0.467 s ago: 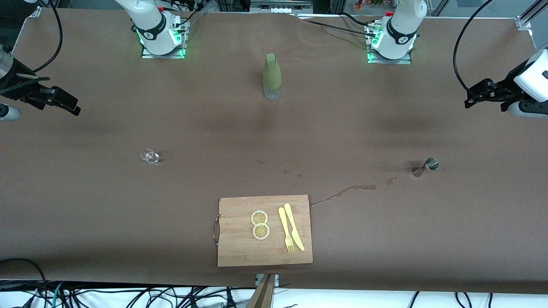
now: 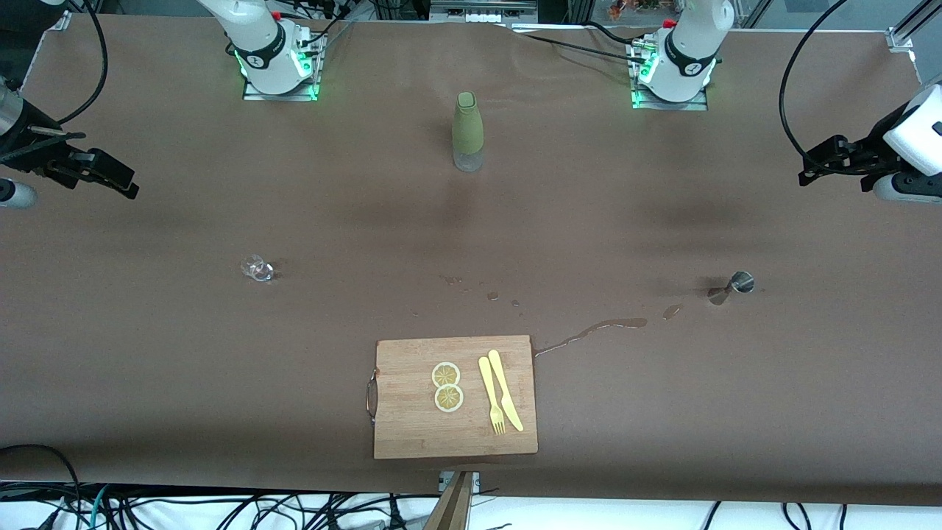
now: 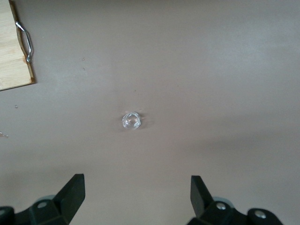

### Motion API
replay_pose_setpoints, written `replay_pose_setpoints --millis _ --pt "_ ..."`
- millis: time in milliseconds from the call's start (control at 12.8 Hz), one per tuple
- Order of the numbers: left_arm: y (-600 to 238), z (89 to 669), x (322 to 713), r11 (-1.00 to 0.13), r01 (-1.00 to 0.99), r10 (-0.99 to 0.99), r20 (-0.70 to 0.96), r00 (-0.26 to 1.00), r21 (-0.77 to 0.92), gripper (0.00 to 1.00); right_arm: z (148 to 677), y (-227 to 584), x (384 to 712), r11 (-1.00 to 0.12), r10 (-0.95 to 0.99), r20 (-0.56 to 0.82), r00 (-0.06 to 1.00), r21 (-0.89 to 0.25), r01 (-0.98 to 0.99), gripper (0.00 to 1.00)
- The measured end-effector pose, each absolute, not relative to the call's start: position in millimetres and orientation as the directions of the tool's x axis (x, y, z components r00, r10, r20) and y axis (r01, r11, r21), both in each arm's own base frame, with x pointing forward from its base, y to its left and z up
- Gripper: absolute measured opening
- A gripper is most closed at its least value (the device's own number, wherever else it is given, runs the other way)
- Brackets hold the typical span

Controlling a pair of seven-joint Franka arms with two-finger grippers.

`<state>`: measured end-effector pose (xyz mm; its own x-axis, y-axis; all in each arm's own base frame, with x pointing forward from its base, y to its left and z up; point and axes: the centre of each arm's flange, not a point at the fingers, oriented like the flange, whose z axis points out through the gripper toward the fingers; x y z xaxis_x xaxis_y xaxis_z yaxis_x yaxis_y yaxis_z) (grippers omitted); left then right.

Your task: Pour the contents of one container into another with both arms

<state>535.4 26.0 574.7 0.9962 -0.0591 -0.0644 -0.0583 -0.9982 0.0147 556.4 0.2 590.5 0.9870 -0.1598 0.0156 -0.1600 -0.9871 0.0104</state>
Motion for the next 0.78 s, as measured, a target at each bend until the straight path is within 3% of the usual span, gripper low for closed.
replay_pose_setpoints --millis 311,779 --pt "33 571 538 -0.995 -0.101 -0.102 -0.060 0.993 0.019 1.00 590 0 556 -0.987 -0.160 0.016 0.987 0.010 -0.160 1.00" --pt "113 541 558 -0.915 -0.379 -0.371 0.075 0.925 0.141 1.00 590 0 556 -0.987 -0.160 0.015 0.987 0.010 -0.160 1.00"
